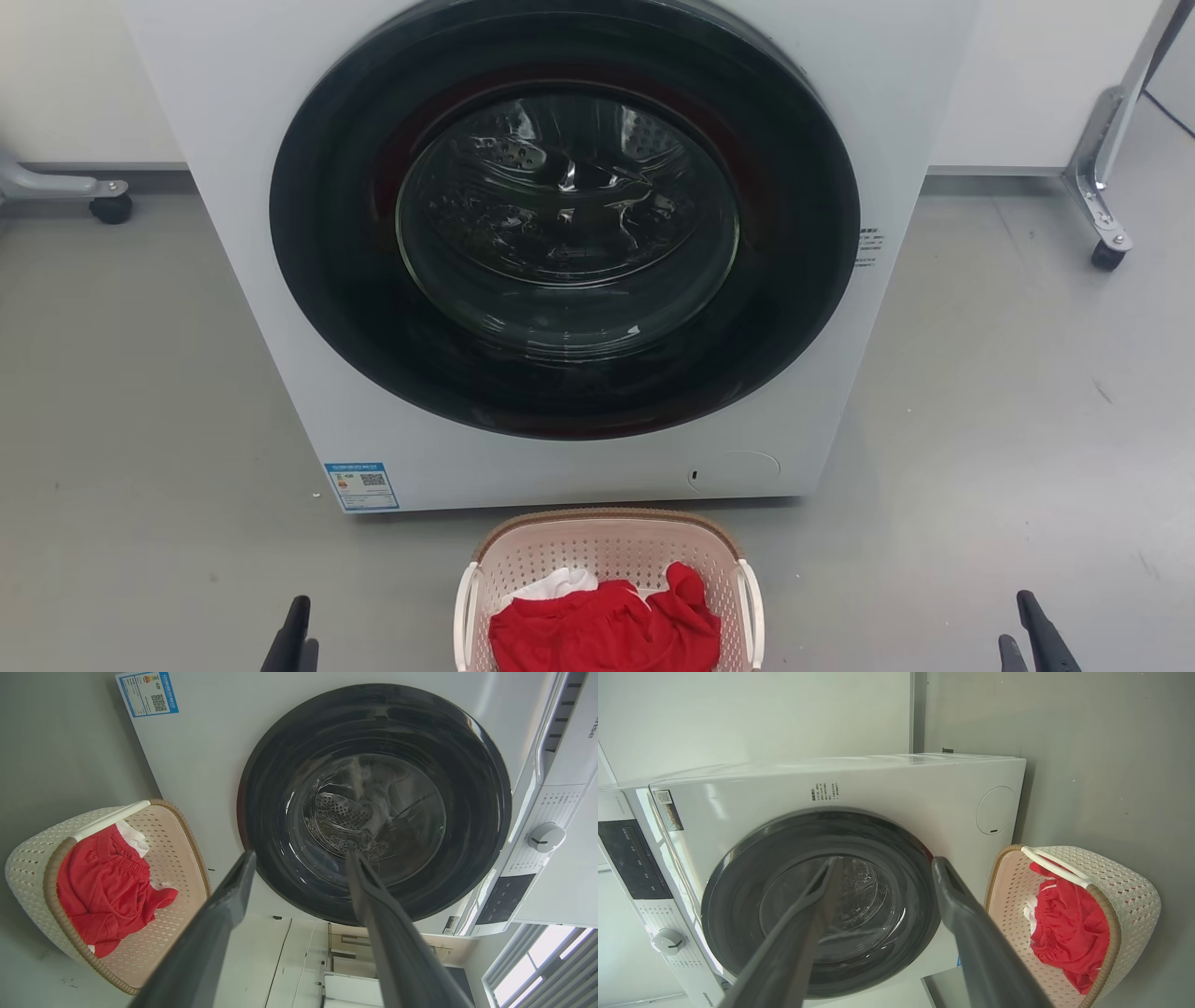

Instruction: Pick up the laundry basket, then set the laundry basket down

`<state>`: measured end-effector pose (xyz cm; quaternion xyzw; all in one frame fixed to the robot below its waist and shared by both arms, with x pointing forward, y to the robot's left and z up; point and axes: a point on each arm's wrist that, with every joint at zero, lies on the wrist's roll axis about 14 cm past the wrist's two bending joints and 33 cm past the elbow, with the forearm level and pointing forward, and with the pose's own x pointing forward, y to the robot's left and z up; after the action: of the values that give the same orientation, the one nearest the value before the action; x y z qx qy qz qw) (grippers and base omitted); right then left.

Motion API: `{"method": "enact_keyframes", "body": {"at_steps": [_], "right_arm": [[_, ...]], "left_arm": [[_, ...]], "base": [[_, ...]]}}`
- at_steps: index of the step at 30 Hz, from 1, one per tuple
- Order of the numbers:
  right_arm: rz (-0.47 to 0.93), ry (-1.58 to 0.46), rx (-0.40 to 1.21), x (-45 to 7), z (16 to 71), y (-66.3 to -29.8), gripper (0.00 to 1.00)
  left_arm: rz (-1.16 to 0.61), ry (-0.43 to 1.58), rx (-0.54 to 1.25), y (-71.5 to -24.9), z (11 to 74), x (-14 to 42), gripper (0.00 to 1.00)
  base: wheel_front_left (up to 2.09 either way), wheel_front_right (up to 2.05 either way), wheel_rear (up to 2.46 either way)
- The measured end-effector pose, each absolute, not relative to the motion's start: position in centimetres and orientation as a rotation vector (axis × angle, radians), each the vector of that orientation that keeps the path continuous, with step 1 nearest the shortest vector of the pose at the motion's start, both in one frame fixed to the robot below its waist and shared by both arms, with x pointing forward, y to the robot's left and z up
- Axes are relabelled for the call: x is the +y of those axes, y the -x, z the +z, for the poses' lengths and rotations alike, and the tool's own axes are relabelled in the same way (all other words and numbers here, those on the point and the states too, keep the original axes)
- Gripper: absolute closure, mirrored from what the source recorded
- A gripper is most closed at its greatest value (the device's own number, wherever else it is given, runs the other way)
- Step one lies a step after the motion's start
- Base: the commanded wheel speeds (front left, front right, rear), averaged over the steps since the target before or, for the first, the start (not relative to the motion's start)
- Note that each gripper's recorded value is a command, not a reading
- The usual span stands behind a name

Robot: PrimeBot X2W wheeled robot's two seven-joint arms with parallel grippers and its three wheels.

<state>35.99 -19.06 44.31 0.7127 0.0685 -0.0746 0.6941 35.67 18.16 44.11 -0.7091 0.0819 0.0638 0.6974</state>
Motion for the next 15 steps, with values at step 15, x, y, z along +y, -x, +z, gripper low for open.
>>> {"method": "enact_keyframes", "body": {"at_steps": [15], "right_arm": [[-0.163,-1.480,0.187,-17.9,44.3,-36.2,0.00]], "left_arm": [[0.126,1.468,0.185,-36.0,44.8,17.3,0.00]], "base": [[0.00,0.00,0.00]]}}
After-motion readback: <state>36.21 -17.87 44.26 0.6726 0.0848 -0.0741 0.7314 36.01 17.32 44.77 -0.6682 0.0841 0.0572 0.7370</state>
